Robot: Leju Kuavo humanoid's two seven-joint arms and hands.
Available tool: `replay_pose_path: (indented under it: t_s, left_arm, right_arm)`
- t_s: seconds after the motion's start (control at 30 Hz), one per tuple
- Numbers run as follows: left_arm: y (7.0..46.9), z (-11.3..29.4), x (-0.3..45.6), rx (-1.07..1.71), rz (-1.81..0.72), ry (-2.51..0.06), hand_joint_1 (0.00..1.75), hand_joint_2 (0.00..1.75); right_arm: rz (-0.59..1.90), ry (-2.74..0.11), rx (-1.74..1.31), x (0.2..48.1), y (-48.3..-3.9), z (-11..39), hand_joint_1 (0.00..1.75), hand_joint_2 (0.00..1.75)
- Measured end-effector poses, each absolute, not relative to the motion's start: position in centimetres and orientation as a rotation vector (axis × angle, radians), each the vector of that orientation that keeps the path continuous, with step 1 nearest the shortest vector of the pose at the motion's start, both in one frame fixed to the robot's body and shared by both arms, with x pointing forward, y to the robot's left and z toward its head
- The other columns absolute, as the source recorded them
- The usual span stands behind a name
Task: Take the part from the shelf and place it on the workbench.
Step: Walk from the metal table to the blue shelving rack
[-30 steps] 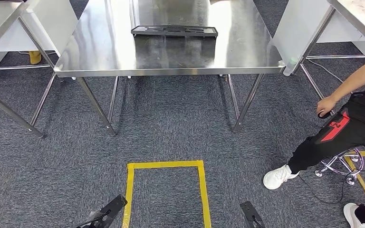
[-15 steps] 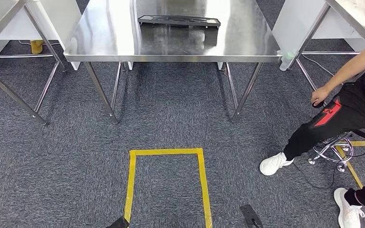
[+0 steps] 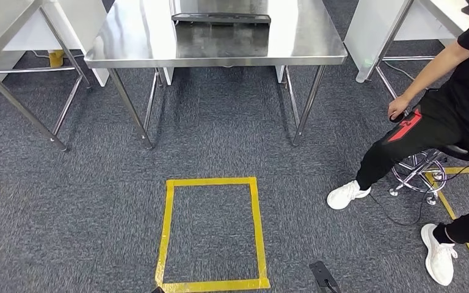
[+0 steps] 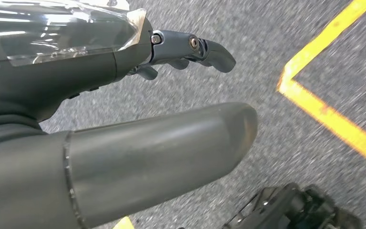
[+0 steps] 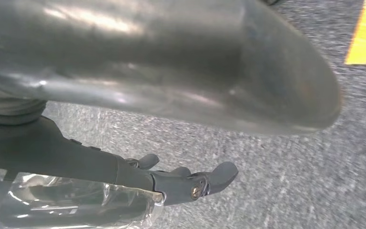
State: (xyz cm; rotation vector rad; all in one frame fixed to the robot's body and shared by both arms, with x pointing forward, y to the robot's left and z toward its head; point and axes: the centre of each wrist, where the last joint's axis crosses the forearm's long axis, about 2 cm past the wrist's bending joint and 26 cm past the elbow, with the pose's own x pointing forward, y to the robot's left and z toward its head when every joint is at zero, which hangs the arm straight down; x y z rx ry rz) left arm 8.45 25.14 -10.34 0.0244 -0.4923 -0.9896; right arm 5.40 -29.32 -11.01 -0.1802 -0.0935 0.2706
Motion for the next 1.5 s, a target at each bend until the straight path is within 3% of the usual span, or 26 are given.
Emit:
replay_pose_path:
  t_s: [1.5]
  left_arm:
    - [25.6, -10.7, 6.9, 0.022, -1.024, -0.477, 0.0, 0.0]
  right_arm:
    - [0.253, -0.067, -0.192, 4.9, -29.3, -11.1, 0.0, 0.0]
